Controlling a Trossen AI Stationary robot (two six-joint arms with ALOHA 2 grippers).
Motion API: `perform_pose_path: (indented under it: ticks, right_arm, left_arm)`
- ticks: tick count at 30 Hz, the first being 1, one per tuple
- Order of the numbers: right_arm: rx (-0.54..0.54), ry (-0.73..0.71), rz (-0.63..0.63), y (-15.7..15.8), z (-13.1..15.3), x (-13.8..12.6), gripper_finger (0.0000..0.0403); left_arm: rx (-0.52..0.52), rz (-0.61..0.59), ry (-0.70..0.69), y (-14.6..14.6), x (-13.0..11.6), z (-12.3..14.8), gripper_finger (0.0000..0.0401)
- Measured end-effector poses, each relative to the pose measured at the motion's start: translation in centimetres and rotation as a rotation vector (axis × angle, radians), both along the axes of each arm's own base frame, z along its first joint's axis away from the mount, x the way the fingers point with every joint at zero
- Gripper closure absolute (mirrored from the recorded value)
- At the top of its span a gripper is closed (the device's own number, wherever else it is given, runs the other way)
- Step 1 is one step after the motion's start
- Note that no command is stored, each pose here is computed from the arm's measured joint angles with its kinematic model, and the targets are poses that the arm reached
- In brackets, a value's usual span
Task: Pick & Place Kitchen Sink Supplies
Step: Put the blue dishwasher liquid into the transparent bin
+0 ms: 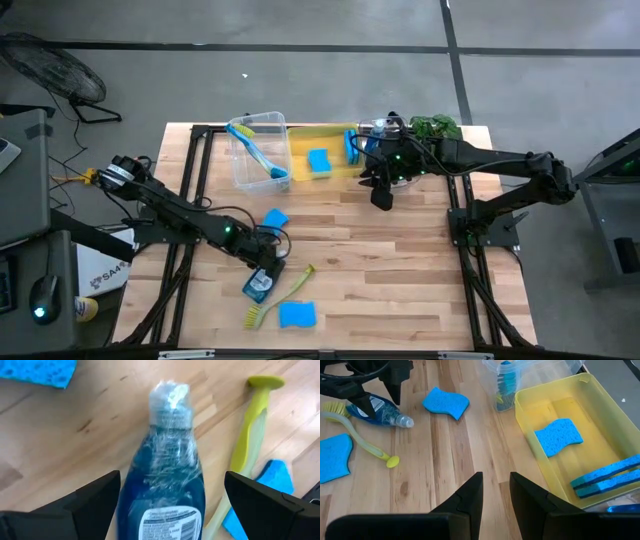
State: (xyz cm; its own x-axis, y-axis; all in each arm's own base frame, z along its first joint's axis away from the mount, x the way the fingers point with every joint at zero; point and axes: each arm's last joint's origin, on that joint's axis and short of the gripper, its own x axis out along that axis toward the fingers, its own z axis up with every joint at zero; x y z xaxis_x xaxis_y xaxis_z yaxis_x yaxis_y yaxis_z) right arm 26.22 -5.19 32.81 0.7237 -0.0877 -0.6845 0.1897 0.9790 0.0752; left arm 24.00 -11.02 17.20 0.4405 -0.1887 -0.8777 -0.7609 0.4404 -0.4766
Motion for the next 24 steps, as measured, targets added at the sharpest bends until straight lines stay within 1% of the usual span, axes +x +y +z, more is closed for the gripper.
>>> perform_pose_path:
  ticks: [3,6,12,16,19,24]
  right_arm:
    - [0.000,0.002,0.000,0.0,0.0,0.0,0.0313]
    - [0.000,0.001,0.000,0.0,0.0,0.0,0.0313]
    - [-0.006,0.002,-0.004,0.0,0.0,0.0,0.0313]
    - [-0.006,0.002,-0.005,0.0,0.0,0.0,0.0313]
    - [-0.006,0.000,-0.006,0.0,0.0,0.0,0.0313]
    - [-0.004,-0.002,-0.009,0.0,0.0,0.0,0.0313]
  left_arm:
    - [-0.033,-0.017,0.026,-0.1,-0.1,0.0,0.0050]
    - [-0.043,-0.032,0.036,-0.1,-0.2,-0.1,0.0050]
    - [-0.034,-0.121,0.002,-0.3,0.0,0.1,0.0050]
    - [-0.036,-0.128,-0.013,-0.3,0.1,0.1,0.0050]
    - [-0.048,-0.145,0.024,-0.4,0.2,-0.5,0.0050]
    - [-0.121,-0.187,0.086,0.1,0.8,-1.6,0.0050]
